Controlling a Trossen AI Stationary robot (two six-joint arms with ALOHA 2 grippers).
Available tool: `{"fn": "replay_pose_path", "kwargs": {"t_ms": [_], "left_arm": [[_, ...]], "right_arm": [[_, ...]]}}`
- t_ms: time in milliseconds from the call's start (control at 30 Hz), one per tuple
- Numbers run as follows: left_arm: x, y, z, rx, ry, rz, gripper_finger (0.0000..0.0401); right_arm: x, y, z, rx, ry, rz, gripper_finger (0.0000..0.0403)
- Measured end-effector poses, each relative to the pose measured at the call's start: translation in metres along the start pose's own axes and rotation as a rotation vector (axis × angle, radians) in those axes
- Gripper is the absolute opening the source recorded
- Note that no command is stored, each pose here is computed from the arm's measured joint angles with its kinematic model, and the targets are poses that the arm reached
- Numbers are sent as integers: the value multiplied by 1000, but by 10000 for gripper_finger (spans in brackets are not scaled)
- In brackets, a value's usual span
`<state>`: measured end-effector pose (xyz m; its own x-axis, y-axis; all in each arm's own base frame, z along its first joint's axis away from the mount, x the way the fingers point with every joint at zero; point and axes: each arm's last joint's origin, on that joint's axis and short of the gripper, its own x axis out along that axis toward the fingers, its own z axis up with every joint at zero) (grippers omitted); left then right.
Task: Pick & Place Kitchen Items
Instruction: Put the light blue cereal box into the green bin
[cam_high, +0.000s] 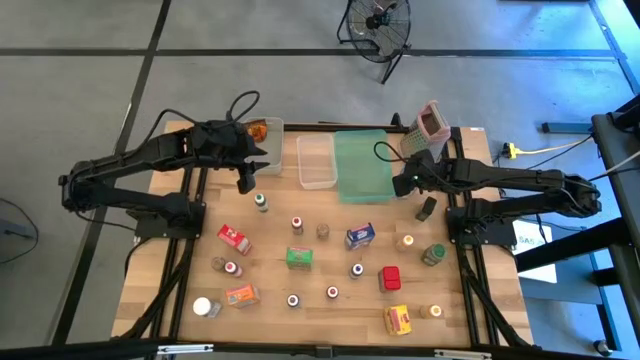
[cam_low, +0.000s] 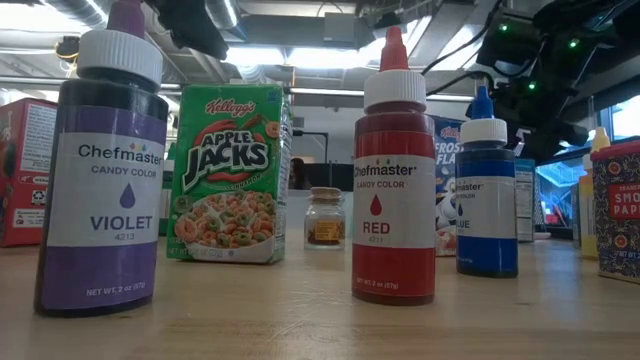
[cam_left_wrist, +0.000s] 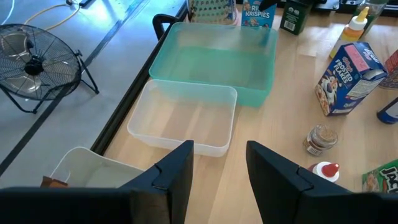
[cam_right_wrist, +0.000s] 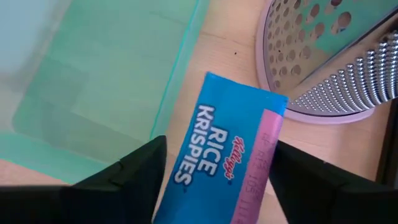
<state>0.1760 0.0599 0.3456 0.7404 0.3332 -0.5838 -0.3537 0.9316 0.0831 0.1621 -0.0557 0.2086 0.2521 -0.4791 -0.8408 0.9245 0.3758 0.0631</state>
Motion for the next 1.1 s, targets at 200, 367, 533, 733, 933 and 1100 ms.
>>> {"fn": "replay_pose_path", "kwargs": {"t_ms": [200,367,533,733,933,1100], "left_arm": [[0,0,0,0,0,0,143],[0,0,0,0,1,0,143],[0,0,0,0,3,0,143],[0,0,-1,1,7,0,143],[0,0,-1,1,12,0,143],[0,0,-1,1,12,0,143]], "right_arm": [[0,0,0,0,10,9,201],[0,0,0,0,12,11,150],[0,0,0,-2,12,11,119],[-16,2,10,-9,21,6,114],[-48,8,32,-20,-8,40,114],[-75,13,52,-15,-68,104,113]]}}
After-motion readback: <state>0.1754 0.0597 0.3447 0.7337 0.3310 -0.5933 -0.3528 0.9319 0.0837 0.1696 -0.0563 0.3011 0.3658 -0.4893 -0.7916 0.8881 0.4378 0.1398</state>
